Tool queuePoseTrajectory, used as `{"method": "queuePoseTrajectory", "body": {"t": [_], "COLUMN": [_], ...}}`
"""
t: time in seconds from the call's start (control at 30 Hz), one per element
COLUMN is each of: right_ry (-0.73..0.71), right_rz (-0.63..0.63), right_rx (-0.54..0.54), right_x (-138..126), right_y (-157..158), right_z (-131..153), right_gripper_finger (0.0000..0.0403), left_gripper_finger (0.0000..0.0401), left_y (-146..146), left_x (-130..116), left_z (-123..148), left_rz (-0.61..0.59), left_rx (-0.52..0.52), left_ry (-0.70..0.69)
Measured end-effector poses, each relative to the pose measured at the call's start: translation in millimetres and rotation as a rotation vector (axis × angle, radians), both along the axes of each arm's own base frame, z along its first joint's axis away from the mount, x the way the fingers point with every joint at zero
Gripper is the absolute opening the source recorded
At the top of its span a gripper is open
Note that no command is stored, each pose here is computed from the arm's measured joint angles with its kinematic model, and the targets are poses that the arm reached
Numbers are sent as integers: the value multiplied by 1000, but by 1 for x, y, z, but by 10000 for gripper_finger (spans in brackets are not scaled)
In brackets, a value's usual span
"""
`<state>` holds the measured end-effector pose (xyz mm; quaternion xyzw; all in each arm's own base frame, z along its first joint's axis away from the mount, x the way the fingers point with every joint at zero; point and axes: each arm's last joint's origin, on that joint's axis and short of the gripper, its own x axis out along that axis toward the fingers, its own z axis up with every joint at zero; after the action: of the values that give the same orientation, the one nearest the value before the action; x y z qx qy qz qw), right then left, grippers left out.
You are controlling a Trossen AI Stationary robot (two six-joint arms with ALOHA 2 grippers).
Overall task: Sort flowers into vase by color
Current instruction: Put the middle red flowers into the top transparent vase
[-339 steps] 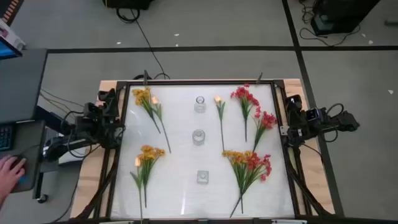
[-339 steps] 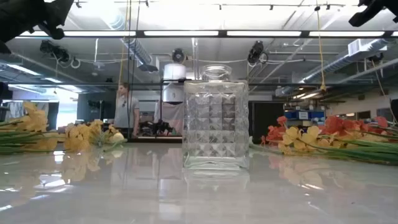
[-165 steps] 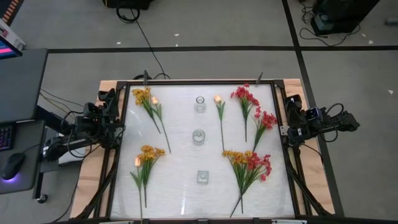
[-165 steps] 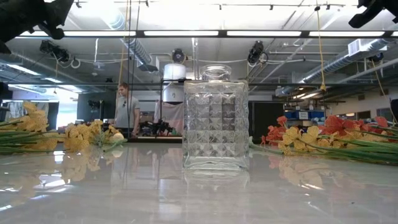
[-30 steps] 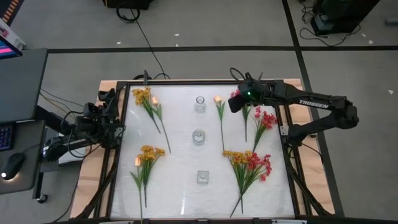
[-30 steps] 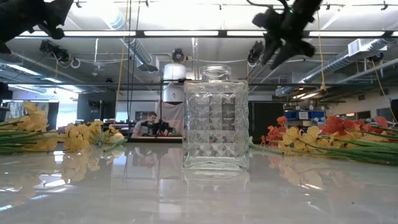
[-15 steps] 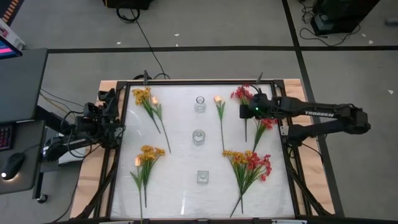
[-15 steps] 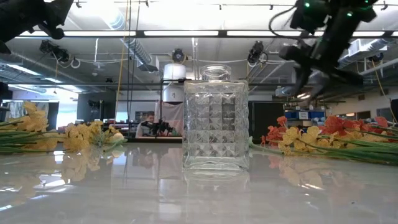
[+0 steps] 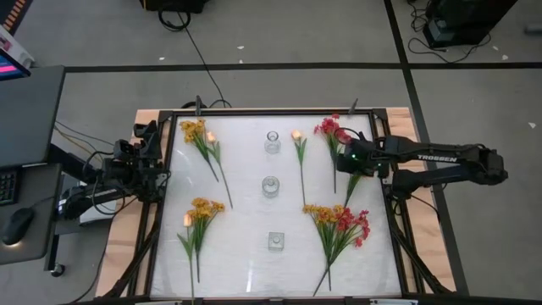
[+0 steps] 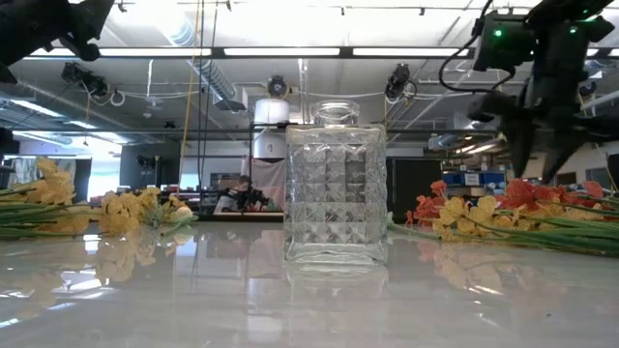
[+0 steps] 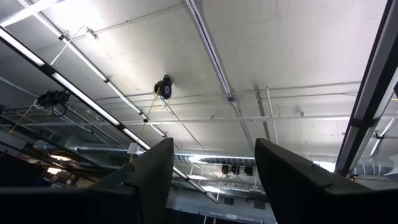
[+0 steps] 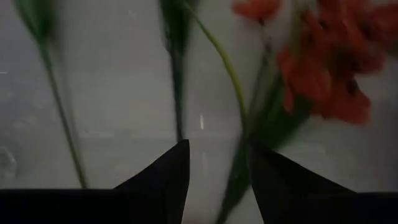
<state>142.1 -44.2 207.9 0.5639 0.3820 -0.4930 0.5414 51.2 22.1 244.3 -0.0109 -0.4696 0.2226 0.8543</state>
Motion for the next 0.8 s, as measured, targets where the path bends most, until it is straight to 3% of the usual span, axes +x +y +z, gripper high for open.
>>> {"method": "queuePoseTrajectory", "body": {"t": [0.33, 0.8], "right_ry": [120, 290], "right_rz": [-70, -151], "right_rx": [11, 26], "right_x": [-2, 19], "right_y": [11, 13], "right_z": [-6, -34], "right_gripper_finger": [168, 168], "left_gripper_finger": [231, 231], "left_y": [0, 0], "left_x": [0, 0], "left_z": [0, 0], "left_rz": [0, 0], "left_rx": [0, 0], "left_ry": [0, 0]}}
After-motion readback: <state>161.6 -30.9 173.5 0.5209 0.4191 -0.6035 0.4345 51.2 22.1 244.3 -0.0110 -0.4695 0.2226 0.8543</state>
